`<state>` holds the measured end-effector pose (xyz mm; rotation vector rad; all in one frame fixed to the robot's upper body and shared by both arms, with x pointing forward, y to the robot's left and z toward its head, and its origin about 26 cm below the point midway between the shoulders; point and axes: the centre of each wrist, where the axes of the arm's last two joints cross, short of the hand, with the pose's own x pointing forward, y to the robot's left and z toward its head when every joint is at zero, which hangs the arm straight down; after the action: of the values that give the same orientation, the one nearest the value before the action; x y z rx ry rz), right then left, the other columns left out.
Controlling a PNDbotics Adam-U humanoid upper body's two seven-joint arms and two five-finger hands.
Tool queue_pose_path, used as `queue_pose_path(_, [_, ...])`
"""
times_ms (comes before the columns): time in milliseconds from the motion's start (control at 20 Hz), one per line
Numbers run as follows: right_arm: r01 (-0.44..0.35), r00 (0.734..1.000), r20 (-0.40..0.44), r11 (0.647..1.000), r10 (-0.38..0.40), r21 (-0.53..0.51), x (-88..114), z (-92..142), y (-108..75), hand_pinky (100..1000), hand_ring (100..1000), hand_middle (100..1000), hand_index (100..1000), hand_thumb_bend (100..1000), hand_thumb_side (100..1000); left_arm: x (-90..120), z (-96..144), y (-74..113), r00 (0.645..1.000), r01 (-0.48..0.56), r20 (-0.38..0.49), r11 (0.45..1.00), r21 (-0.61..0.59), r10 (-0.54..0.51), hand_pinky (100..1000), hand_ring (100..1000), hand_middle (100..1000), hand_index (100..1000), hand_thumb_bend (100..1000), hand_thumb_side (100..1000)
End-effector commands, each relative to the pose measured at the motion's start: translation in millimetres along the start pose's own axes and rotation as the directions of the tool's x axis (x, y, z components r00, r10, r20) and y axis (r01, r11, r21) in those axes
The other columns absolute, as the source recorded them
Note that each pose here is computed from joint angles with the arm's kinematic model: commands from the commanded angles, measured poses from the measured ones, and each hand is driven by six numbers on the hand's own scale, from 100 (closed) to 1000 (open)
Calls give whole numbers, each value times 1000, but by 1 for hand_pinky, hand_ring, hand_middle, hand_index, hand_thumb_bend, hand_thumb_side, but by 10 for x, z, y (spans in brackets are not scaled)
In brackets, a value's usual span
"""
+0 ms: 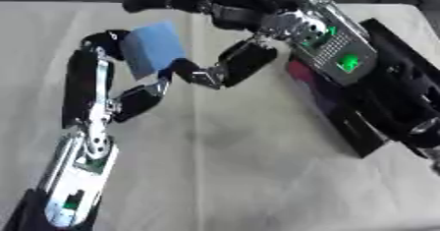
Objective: Pick up the objects with one hand, pass them to the other hand, and then place them into the box on the other side of the table.
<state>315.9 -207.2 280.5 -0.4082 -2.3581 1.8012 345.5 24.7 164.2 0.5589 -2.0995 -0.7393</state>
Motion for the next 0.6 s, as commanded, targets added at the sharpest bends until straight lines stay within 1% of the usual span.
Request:
queue_pose_path(50, [-30,1000,-1,1000,30,-9,-27,7,-41,1000,875,978,985,100,247,101,-36,21,999,-9,31,1000,10,9,767,559,466,552,100,193])
queue_pose_path(300, [-37,999,2,999,37,28,-71,22,14,1000,915,998,1000,100,259,107,-40,18,1000,-8,28,1000,15,8,765,557,464,549,100,191])
queue_pose_path(450, [-48,999,9,998,47,44,-100,36,36,1000,921,999,1000,100,269,133,-40,33,999,-16,37,1000,26,15,759,539,418,511,100,195])
queue_pose_path(600, [-53,999,14,997,52,49,-128,51,51,1000,928,1000,1000,100,271,157,-32,41,999,-25,45,999,29,23,757,536,411,505,100,196])
